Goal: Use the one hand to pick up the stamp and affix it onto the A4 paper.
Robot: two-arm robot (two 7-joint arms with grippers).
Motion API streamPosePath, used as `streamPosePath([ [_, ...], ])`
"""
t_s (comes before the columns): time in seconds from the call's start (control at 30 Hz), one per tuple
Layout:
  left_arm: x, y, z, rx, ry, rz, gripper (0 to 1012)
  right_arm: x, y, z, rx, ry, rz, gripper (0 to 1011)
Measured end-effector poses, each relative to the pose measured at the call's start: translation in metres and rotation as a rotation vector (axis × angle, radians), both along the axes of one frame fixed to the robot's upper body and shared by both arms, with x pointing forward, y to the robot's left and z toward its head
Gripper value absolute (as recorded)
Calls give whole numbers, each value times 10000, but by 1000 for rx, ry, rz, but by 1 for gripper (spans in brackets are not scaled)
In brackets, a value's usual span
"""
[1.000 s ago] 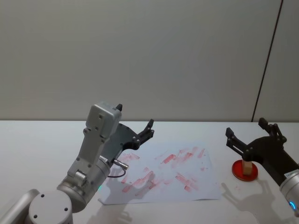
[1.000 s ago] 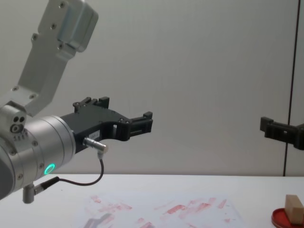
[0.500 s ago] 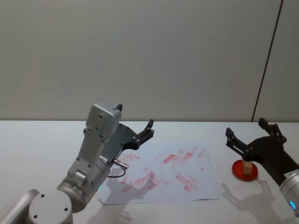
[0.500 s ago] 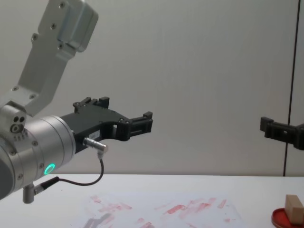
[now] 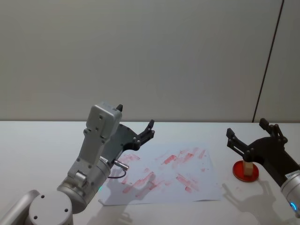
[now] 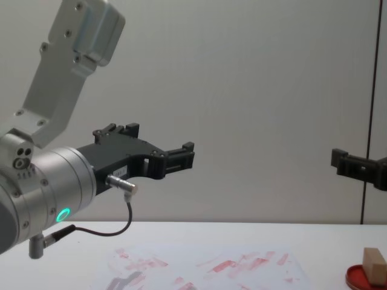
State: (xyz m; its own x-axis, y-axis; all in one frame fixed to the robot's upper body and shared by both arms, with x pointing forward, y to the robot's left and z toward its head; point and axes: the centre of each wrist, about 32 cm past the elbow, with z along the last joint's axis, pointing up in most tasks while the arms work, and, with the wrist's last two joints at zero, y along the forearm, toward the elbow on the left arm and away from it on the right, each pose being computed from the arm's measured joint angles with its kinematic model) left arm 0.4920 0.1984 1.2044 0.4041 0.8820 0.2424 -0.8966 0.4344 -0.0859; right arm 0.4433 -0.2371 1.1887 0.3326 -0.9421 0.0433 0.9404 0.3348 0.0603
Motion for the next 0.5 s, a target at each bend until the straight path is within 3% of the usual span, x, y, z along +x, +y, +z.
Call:
streamPosePath([
  [0.5, 0, 0, 0, 0, 0, 0, 1003, 0, 0, 0, 0, 0, 0, 1001],
])
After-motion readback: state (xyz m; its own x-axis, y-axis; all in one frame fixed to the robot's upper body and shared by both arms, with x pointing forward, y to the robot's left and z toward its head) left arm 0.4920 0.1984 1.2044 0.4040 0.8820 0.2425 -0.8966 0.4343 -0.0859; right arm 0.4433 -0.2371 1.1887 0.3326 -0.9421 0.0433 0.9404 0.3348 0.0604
